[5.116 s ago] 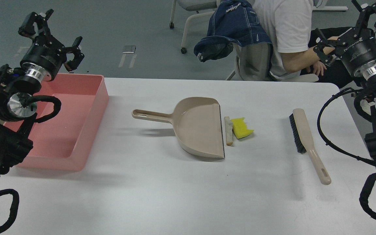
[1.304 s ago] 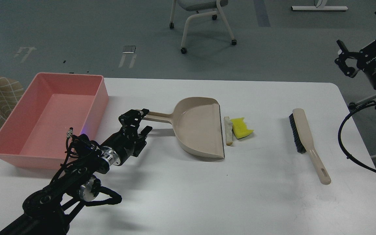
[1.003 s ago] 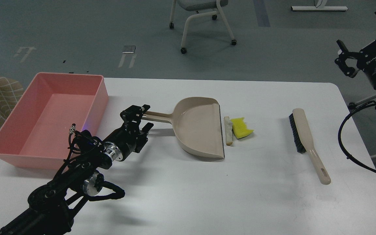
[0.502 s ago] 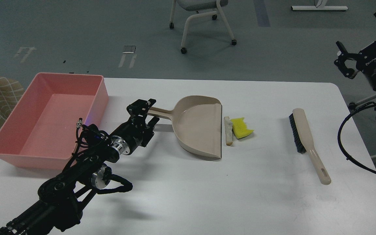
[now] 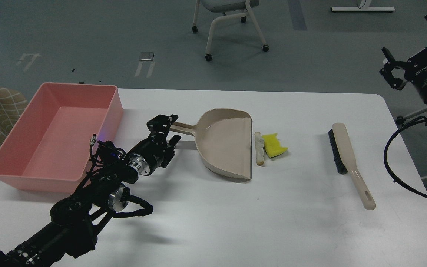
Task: Sweep and dump garbage into bin
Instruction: 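Reach the left gripper to the beige dustpan handle and grasp it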
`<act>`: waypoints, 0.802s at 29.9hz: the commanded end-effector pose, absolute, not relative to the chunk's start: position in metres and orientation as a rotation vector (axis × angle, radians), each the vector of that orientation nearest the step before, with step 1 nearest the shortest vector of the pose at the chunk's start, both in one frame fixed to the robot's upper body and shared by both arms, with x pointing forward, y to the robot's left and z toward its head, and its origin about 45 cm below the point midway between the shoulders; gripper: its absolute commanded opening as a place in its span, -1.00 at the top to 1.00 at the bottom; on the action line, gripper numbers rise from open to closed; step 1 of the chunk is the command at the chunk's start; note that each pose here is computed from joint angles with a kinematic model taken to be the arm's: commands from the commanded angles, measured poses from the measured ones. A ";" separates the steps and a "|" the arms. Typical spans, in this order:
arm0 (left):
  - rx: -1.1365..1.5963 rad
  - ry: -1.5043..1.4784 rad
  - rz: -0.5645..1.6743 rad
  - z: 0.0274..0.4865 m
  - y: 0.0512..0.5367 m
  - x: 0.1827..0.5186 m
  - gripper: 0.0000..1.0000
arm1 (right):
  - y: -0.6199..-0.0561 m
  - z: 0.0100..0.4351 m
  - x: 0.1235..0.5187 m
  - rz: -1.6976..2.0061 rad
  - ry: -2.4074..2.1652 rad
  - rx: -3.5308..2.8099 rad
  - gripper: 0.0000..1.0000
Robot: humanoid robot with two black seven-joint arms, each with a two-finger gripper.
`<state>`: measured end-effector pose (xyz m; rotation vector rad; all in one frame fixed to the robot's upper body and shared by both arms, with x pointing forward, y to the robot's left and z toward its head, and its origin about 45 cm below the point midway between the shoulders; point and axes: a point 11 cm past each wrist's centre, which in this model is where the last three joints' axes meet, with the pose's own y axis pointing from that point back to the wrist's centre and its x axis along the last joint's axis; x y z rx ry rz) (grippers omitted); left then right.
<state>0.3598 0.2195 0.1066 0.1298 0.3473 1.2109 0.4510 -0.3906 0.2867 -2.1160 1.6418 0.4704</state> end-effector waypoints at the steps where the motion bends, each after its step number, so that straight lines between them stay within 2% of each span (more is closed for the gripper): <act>1: 0.128 0.341 1.214 0.108 0.220 0.362 -0.42 | -0.391 0.287 0.451 0.470 1.642 -2.115 -1.00; 14: 0.153 0.348 1.229 0.095 0.218 0.368 -0.36 | -0.391 0.283 0.449 0.478 1.648 -2.115 -1.00; 22: 0.143 0.329 1.228 0.102 0.217 0.374 0.19 | -0.391 0.283 0.449 0.479 1.646 -2.114 -1.00; 24: 0.127 0.314 1.228 0.106 0.215 0.377 0.38 | -0.391 0.283 0.449 0.479 1.646 -2.114 -1.00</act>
